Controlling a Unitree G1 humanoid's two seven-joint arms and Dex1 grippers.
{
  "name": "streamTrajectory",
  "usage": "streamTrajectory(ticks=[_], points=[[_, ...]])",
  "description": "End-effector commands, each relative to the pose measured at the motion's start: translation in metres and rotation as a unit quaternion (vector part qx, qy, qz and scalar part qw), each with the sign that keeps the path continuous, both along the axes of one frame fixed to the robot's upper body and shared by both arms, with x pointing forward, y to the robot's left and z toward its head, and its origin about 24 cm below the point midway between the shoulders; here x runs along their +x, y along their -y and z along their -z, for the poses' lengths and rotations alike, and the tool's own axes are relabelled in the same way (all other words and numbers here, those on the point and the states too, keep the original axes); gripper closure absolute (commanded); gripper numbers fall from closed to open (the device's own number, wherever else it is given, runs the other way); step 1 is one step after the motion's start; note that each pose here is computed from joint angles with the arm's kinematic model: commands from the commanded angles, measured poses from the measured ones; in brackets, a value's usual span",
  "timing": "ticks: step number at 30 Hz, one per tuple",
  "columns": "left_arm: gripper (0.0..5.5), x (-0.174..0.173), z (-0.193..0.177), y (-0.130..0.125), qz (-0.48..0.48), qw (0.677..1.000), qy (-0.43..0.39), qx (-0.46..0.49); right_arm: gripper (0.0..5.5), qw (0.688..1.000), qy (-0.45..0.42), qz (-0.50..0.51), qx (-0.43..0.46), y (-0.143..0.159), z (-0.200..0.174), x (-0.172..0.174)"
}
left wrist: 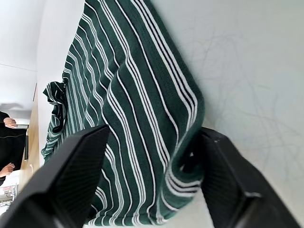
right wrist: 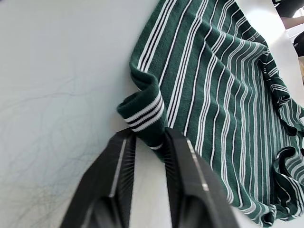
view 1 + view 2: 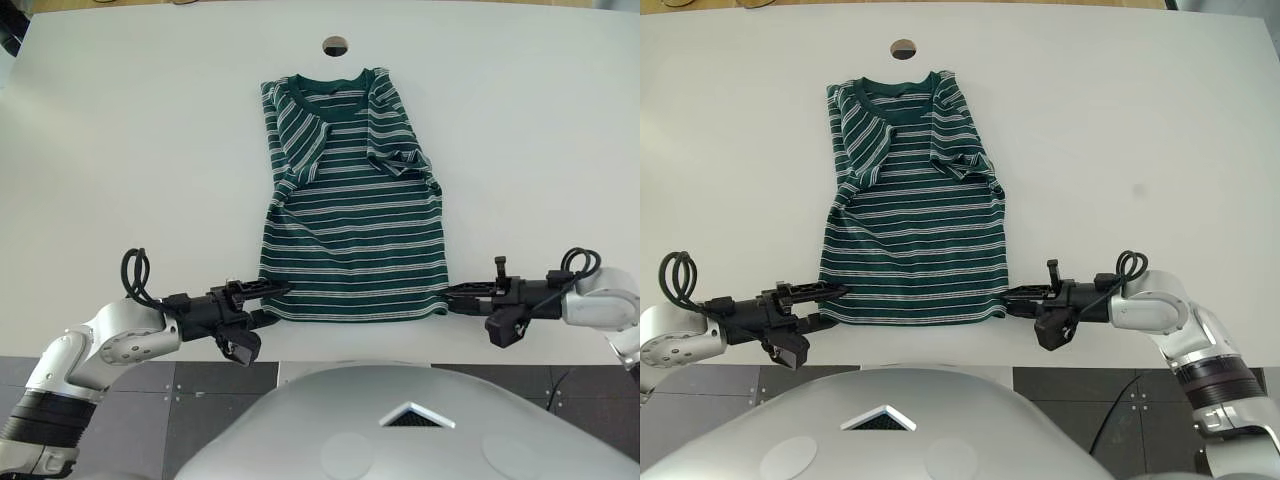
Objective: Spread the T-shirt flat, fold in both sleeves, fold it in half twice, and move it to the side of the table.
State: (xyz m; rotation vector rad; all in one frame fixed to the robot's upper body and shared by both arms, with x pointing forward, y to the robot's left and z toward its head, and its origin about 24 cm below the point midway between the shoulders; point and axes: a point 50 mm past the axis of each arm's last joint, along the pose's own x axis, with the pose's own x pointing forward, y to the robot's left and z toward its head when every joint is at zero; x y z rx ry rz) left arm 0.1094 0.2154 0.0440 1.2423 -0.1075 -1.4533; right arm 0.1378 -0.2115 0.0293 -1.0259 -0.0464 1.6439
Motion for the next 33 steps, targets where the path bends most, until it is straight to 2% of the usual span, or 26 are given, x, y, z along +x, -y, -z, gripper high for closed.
streamTrajectory(ticks=[1, 11, 13, 16, 18, 19, 23, 25, 27, 29, 31, 33], points=[[3.26, -0.009, 0.015, -0.007, 0.003, 0.998, -0.038, 0.051, 5.4, 0.996, -0.042, -0.007, -0.074, 0.01, 0.018, -0.01], [5.1, -0.01, 0.021, -0.008, -0.002, 0.998, -0.045, 0.049, 5.4, 0.996, -0.044, -0.004, -0.071, 0.011, 0.018, -0.009], [5.35, -0.009, 0.021, -0.008, -0.005, 0.998, -0.045, 0.046, 5.4, 0.997, -0.045, -0.004, -0.069, 0.01, 0.018, -0.009], [5.35, -0.005, 0.016, -0.005, -0.02, 0.998, -0.047, 0.024, 5.4, 0.997, -0.051, -0.001, -0.06, 0.008, 0.016, -0.01], [5.35, -0.003, 0.004, 0.009, -0.082, 0.989, -0.109, -0.062, 5.4, 0.996, -0.069, 0.004, -0.049, 0.006, 0.011, -0.01], [5.35, -0.008, -0.001, 0.017, -0.112, 0.972, -0.177, -0.103, 5.4, 0.995, -0.095, 0.015, -0.033, 0.003, 0.004, -0.012], [5.35, -0.036, -0.025, 0.022, -0.119, 0.877, -0.445, -0.134, 5.4, 0.964, -0.258, 0.064, 0.022, -0.004, -0.031, -0.022], [5.35, -0.042, -0.048, 0.023, -0.087, 0.836, -0.521, -0.15, 5.4, 0.939, -0.336, 0.071, 0.027, -0.002, -0.047, -0.027], [5.35, -0.044, -0.058, 0.022, -0.066, 0.818, -0.55, -0.156, 5.4, 0.922, -0.379, 0.073, 0.035, -0.002, -0.057, -0.028], [5.35, -0.045, -0.062, 0.019, -0.061, 0.816, -0.554, -0.152, 5.4, 0.914, -0.395, 0.081, 0.046, -0.003, -0.063, -0.025], [5.35, -0.04, -0.065, 0.019, -0.072, 0.823, -0.536, -0.171, 5.4, 0.919, -0.376, 0.1, 0.058, -0.007, -0.066, -0.019], [5.35, -0.023, -0.063, 0.019, -0.115, 0.843, -0.481, -0.21, 5.4, 0.932, -0.331, 0.113, 0.091, -0.015, -0.068, -0.008]])
